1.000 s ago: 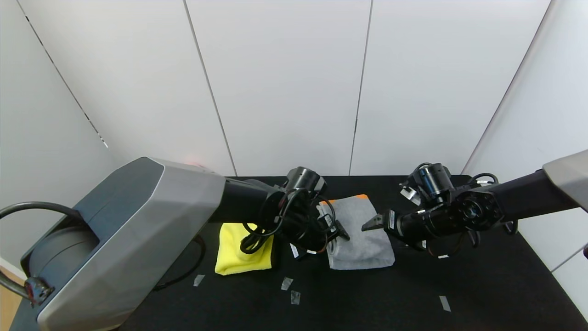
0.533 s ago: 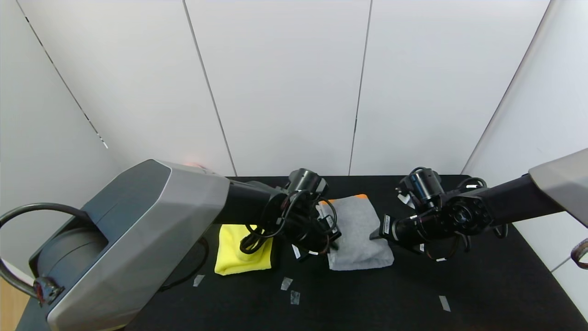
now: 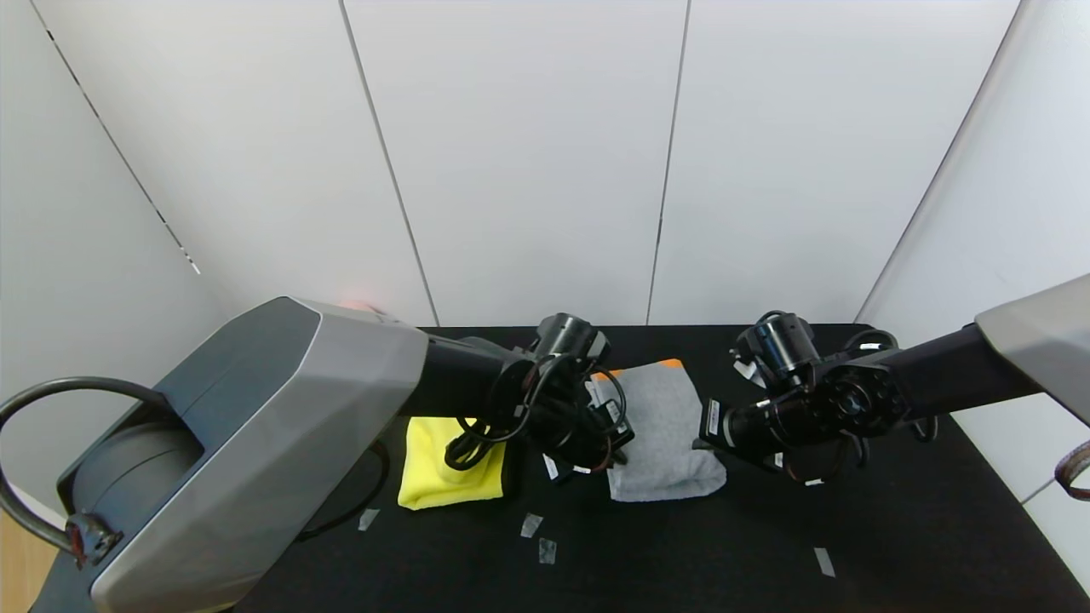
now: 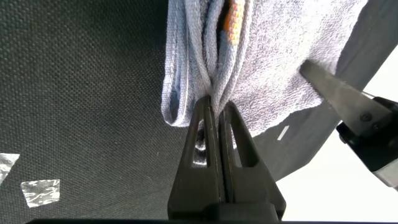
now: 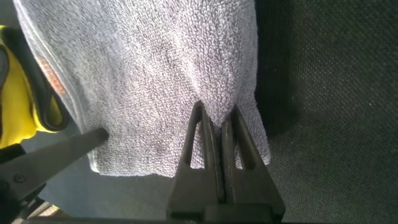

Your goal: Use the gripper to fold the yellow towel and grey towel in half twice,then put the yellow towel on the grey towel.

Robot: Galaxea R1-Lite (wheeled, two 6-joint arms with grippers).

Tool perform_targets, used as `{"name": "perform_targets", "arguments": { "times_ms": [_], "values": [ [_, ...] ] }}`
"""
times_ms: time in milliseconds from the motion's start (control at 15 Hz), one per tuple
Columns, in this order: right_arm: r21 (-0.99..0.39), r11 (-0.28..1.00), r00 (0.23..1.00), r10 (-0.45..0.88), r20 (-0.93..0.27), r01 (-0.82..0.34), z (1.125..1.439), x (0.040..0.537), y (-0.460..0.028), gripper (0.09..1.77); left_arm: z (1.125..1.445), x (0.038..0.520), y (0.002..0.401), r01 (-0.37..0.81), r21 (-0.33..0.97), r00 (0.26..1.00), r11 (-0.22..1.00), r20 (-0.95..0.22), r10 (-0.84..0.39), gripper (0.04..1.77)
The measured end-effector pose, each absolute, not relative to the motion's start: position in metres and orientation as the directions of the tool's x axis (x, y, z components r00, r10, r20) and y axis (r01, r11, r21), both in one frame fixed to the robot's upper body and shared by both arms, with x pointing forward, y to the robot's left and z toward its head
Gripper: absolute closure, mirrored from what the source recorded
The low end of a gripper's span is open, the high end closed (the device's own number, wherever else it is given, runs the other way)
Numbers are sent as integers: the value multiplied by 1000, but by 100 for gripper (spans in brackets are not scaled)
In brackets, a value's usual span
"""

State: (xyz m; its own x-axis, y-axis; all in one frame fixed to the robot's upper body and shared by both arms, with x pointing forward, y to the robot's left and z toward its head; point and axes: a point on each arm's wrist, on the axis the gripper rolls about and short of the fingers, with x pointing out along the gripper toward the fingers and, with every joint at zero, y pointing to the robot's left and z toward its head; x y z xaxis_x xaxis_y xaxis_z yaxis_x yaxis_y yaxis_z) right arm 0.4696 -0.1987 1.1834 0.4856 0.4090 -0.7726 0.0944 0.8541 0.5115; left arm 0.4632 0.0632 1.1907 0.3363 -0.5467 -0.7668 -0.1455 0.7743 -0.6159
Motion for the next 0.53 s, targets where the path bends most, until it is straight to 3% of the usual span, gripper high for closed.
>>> {"name": "perform_targets", "arguments": {
  "times_ms": [533],
  "values": [
    [519, 855, 529, 441, -725, -2, 1212, 462, -190, 173, 1187, 460, 59, -141, -610, 324, 780, -773, -546, 170]
  ]
}}
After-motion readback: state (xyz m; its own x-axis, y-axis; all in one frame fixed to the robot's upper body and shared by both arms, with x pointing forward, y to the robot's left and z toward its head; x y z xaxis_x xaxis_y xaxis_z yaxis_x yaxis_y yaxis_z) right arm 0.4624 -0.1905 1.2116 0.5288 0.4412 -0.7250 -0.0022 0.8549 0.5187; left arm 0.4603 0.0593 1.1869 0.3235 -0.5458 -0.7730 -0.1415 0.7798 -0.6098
